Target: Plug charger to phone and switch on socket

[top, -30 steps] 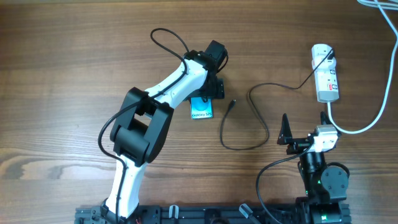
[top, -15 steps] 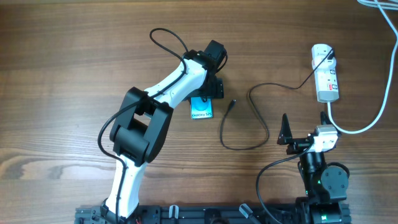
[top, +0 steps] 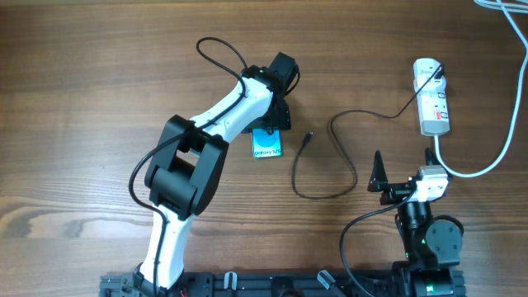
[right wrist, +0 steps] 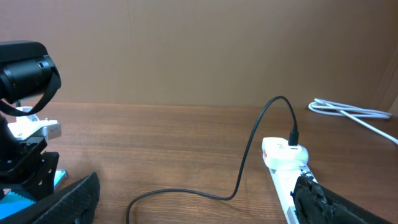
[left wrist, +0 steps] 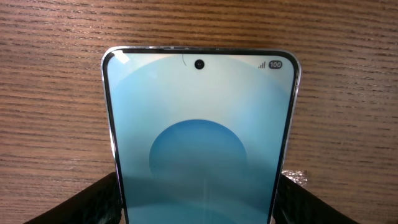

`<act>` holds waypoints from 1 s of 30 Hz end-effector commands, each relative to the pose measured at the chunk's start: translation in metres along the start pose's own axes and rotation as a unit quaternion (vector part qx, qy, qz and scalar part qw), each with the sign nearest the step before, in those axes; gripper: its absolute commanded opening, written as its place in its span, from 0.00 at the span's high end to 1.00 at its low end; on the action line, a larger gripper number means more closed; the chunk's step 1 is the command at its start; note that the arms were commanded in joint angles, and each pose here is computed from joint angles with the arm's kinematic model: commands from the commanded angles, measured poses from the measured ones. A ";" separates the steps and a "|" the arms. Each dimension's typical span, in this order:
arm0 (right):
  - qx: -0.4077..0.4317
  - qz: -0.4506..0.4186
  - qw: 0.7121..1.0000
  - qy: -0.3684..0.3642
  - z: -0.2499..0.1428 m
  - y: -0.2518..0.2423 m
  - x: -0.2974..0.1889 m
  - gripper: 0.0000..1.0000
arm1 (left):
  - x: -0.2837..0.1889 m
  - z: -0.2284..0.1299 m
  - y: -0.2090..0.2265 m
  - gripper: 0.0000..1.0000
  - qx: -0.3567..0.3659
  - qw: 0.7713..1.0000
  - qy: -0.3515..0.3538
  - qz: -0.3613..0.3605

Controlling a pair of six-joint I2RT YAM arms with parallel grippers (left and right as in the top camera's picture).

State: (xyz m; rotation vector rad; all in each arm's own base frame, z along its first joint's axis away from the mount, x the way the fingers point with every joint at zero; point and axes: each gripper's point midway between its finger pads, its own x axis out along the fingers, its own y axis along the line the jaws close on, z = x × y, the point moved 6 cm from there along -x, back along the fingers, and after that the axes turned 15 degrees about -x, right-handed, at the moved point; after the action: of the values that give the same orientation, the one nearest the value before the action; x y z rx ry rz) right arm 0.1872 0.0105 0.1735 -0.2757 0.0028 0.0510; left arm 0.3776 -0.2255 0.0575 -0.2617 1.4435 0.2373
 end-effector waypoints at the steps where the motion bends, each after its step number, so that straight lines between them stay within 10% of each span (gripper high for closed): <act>1: -0.006 0.006 1.000 -0.004 0.001 0.001 0.000 0.00 | 0.016 -0.009 0.017 0.24 -0.007 0.999 0.023 0.039; 19: -0.006 0.006 1.000 -0.004 0.001 0.001 0.000 0.00 | -0.079 -0.037 0.012 0.26 -0.025 0.983 0.148 -0.105; 30: -0.006 0.006 1.000 -0.004 0.001 0.001 0.000 0.00 | -0.153 -0.025 0.012 0.28 -0.107 0.819 0.404 -0.393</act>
State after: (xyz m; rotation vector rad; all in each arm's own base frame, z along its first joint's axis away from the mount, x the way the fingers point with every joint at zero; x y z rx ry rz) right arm 0.1872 0.0105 0.1735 -0.2757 0.0028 0.0510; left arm 0.3316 -0.2235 0.1572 -0.9345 1.9387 -0.1754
